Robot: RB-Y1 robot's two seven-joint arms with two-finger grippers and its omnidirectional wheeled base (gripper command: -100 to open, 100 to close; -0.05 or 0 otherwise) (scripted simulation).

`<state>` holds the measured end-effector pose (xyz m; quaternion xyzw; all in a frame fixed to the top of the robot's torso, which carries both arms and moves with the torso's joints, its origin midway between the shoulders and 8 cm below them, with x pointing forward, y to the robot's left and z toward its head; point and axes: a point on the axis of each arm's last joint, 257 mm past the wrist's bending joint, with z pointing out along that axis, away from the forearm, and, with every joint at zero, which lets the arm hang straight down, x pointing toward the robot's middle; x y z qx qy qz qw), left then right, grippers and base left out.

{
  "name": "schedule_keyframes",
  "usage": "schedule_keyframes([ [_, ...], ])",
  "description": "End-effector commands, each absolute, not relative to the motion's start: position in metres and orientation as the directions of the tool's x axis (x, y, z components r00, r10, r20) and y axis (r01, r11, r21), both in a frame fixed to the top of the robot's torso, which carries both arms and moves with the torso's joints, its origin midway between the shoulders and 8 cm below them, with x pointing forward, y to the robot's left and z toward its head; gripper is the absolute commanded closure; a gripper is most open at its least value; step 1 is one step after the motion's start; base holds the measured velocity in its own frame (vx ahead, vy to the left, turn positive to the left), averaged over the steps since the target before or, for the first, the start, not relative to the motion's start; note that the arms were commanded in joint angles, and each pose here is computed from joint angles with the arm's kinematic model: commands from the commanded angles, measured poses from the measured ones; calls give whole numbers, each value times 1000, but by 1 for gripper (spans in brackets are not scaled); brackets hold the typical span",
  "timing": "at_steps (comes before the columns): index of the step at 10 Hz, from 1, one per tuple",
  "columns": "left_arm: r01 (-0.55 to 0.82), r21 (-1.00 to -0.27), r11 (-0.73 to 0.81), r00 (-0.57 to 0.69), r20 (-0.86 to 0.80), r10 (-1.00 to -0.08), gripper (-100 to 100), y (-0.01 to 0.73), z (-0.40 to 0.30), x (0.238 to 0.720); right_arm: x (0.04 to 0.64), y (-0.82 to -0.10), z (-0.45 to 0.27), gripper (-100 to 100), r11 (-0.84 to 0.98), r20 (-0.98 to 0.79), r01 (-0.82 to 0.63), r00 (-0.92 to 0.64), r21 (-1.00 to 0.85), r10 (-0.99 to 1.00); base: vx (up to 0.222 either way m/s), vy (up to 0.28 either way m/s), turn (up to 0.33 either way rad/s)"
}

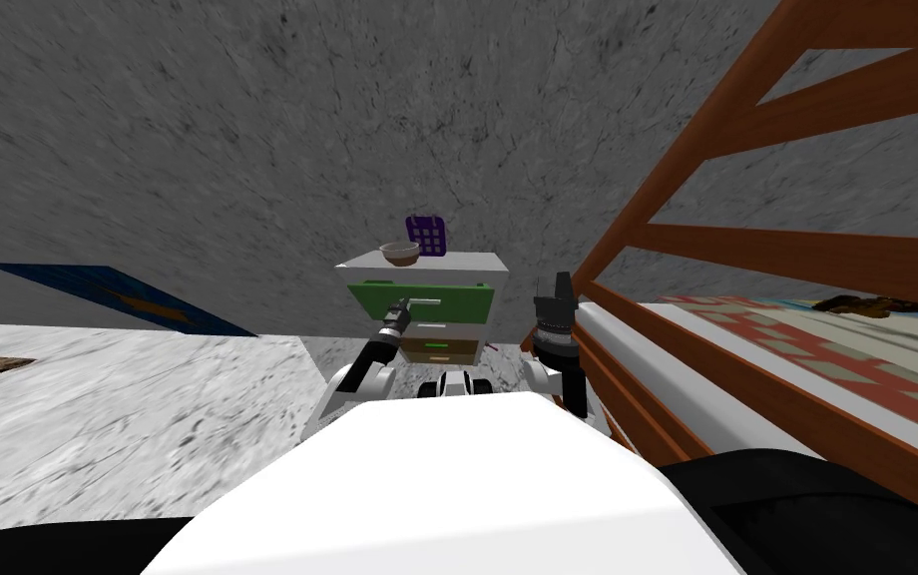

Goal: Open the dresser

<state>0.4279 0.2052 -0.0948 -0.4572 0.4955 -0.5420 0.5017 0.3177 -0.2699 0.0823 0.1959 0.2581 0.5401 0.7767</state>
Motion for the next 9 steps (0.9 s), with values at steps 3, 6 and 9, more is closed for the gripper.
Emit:
schedule_keyframes([
  [3,79,-997,-6,-87,-1,-996,100,202,-97,420,318,-270,82,0,340,-189,-738,283,583,940,-136,5,18],
  [6,79,-997,-5,-89,-2,-996,-100,201,-86,415,318,-270,82,0,340,-189,-738,283,583,940,-157,23,16],
  [9,79,-997,-5,-90,-2,-996,-100,201,-74,411,318,-270,82,0,340,-189,-738,284,583,940,40,-3,4],
])
